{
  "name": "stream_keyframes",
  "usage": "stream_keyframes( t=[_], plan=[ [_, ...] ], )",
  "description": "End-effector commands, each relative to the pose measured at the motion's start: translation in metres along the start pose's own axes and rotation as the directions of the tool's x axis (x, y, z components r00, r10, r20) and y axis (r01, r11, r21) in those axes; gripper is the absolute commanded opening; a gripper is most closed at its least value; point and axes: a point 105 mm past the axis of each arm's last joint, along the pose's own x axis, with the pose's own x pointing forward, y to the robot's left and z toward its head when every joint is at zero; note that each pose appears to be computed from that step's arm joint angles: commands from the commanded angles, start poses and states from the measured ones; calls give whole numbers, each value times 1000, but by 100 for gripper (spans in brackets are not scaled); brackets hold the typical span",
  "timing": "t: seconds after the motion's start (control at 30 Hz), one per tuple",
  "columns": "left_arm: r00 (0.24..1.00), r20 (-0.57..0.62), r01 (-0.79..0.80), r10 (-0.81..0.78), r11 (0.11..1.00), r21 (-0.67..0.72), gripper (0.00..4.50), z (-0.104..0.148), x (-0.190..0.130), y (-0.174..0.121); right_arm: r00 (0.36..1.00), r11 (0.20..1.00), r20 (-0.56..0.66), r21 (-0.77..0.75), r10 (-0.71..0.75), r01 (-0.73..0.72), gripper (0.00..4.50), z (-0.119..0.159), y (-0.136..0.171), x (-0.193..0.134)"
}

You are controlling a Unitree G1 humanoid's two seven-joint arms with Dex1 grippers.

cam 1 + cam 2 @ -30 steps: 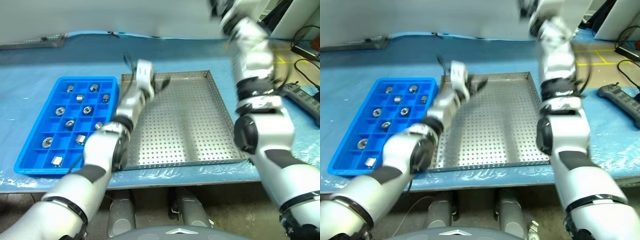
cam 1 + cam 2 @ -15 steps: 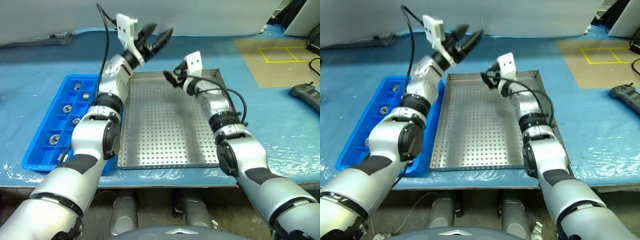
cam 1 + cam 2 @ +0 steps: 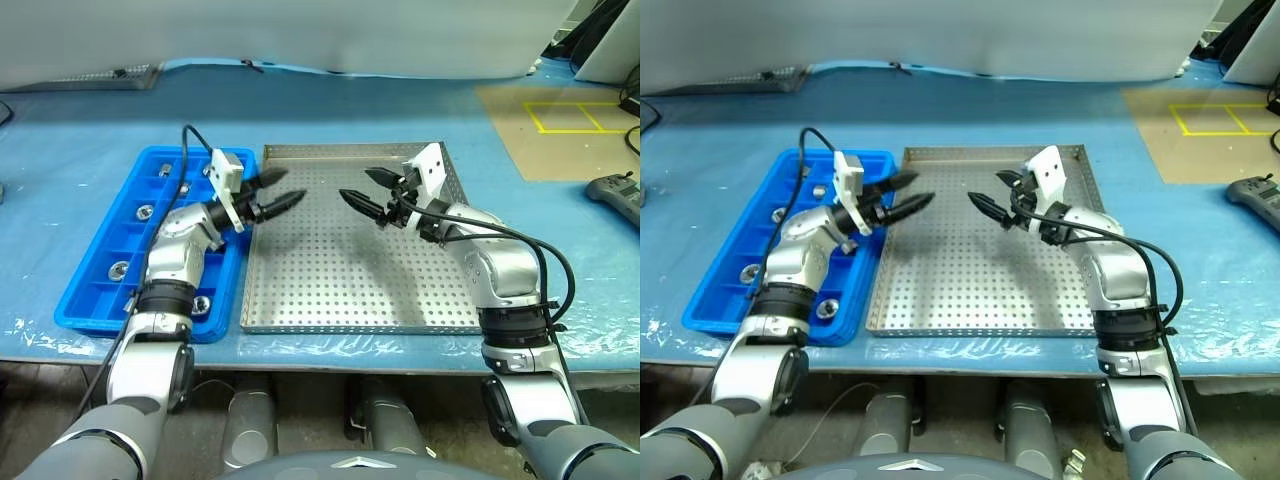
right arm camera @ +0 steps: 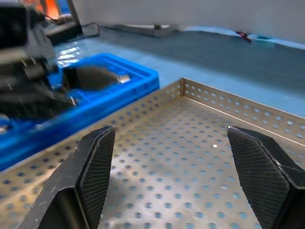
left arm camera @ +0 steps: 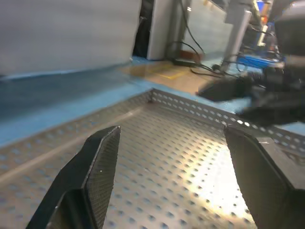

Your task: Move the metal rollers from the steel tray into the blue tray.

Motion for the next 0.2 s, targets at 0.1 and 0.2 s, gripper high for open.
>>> stream_keyframes(
  t=[0.1, 0.2],
  plan=[
    [998, 65, 18, -23, 997, 76, 368, 26, 13, -11, 997, 997, 56, -56, -48, 52, 389, 17, 1, -5],
    [997, 74, 17, -22, 997, 71, 368, 27, 16, -13, 995, 993, 59, -81, -79, 84, 389, 17, -3, -7]
  ],
)
